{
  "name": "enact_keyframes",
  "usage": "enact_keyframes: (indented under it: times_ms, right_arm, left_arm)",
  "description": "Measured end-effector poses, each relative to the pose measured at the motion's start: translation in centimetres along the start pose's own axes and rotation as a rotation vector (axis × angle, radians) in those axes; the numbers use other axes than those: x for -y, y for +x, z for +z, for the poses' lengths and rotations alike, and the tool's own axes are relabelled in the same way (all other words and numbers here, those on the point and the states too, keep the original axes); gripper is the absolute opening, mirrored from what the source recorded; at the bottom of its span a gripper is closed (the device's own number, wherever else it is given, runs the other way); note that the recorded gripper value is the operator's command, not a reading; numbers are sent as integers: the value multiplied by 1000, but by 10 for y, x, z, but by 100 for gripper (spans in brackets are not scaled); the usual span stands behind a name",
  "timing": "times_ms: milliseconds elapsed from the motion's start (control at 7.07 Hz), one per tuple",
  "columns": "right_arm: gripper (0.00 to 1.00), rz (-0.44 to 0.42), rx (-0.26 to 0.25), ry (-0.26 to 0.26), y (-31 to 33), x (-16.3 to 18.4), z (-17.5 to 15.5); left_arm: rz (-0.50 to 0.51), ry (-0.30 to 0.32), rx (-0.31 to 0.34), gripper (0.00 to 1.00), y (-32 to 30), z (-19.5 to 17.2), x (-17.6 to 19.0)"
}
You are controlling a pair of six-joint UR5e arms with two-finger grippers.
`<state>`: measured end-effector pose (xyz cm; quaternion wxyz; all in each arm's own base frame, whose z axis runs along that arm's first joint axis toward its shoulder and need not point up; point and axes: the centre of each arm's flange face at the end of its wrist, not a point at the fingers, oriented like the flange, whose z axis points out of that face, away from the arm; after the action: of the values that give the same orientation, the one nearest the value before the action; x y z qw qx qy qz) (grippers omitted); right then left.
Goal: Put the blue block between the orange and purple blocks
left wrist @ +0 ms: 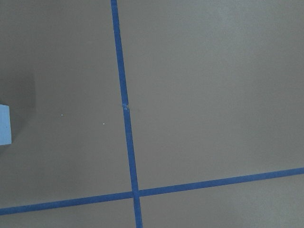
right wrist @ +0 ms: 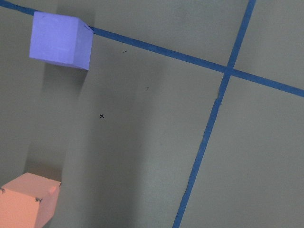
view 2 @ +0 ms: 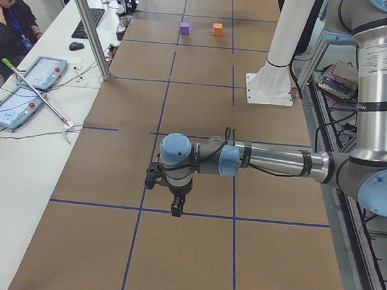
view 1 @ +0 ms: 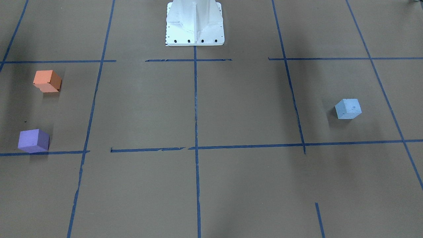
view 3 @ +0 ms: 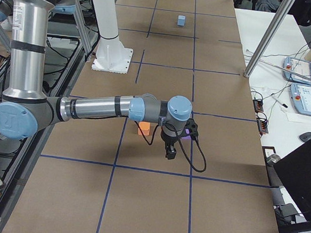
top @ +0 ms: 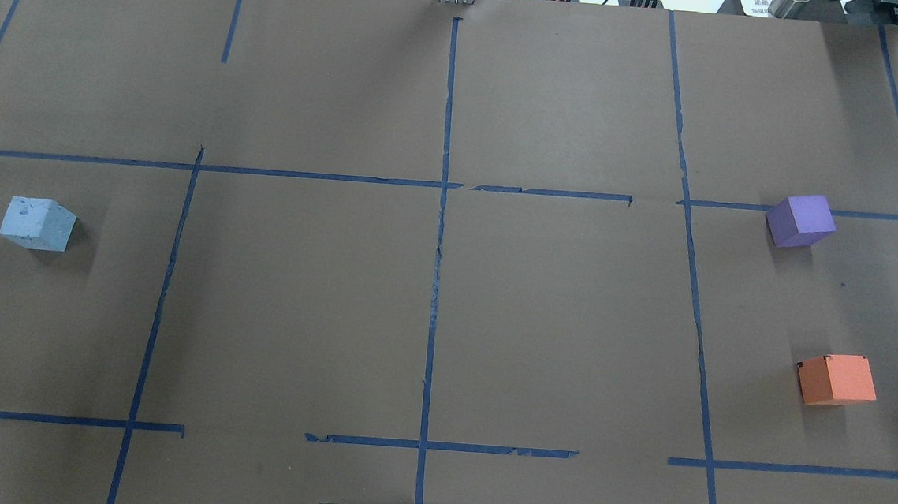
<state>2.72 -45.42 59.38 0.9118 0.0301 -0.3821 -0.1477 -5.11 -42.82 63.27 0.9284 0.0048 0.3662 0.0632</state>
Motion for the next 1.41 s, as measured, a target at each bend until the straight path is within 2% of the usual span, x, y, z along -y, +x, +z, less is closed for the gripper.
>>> enact_keyframes:
  times_ms: [566,990,1273,1414]
  right_arm:
    - [100,-1,0,1,-1,-2,-1]
    - [100,-2,0,2,-1,-2,-1]
    - [100,-2,-1,2,-2,-1,-1]
    - [100,-2,-1,2,-2,-1,-1]
  left_arm:
    - [13,-3,-2,100,4,3,-2]
    - [145,123,4,100,37,-22,70]
    - [171,161,-19,100,79,2,104]
    - [145,159,-49,100,118,28,111]
